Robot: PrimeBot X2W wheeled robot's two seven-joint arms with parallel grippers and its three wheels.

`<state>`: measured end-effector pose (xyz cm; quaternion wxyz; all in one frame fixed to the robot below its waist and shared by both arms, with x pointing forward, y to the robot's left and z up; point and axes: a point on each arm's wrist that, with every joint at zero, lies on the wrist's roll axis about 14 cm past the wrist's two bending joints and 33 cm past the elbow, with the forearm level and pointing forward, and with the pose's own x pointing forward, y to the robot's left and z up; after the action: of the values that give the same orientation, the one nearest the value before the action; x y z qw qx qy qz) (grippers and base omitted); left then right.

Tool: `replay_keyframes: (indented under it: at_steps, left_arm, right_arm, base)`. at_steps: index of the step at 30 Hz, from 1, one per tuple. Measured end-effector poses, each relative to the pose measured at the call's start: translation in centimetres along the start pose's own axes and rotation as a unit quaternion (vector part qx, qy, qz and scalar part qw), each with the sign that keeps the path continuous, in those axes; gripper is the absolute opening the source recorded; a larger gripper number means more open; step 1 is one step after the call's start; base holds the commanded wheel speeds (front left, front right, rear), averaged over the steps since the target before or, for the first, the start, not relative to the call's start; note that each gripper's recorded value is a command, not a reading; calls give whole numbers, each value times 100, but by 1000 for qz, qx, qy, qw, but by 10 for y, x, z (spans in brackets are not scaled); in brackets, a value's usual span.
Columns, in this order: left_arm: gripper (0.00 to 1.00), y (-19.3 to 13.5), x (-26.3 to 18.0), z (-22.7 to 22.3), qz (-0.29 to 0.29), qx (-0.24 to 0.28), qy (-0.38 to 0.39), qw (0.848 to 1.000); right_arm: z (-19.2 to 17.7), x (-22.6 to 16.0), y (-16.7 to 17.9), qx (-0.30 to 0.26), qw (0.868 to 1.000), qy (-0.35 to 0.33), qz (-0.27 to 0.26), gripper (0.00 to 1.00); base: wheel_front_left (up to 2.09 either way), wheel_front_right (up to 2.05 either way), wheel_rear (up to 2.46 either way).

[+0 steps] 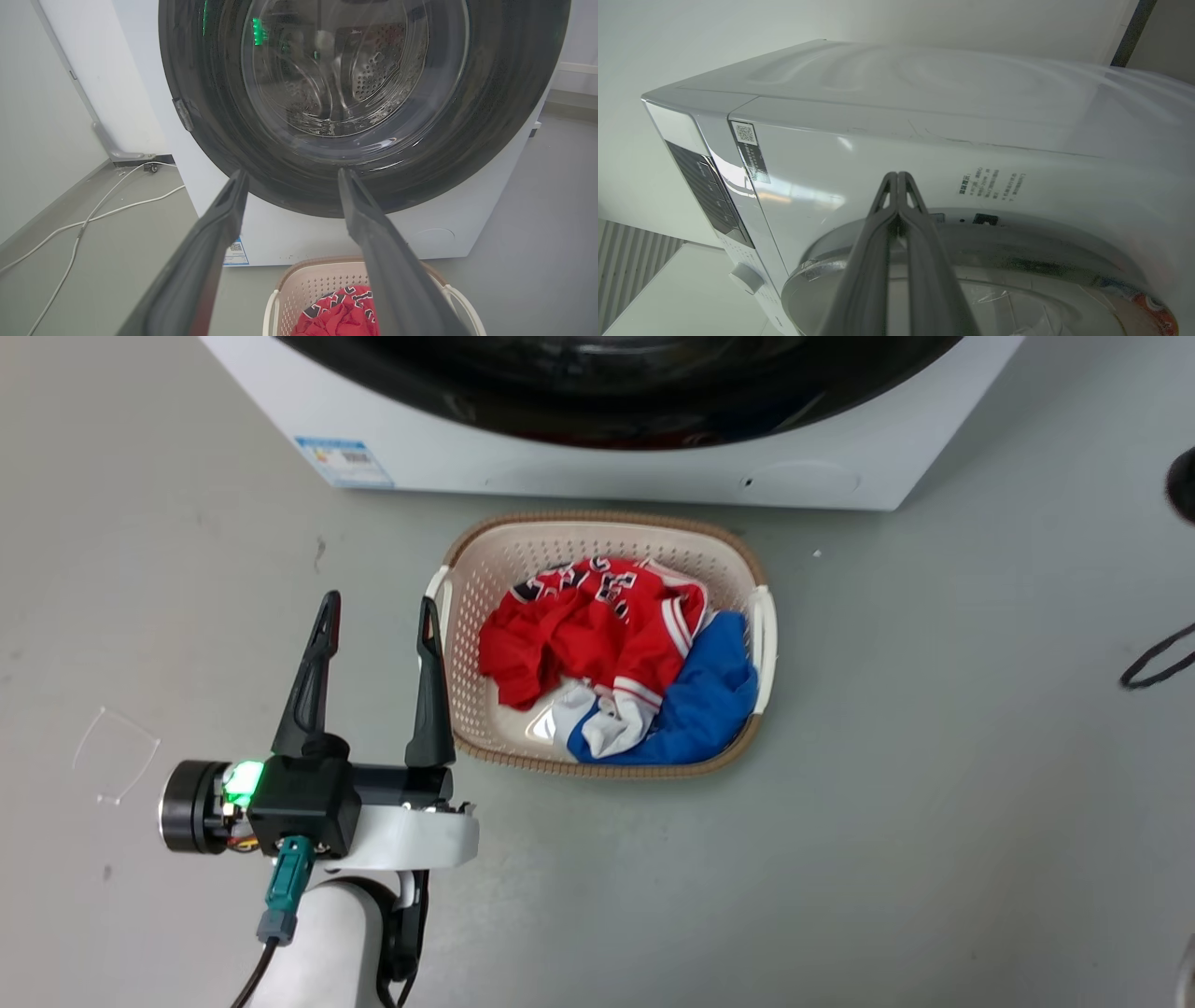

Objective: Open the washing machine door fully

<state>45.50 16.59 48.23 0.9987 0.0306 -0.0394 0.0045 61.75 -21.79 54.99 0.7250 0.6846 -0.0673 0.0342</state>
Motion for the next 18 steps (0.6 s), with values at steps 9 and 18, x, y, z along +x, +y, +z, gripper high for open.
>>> replay_keyframes:
  at_steps: [9,18]
  left_arm:
    - [100,13,7,-23,18,10,24,999]
    - [100,15,9,-34,22,11,36,999]
  right_arm:
    - [-45,39,-47,-55,991,112,-43,0]
    - [-77,57,-51,-91,975,199,-40,0]
  base:
    - [0,0,0]
    - [0,0,0]
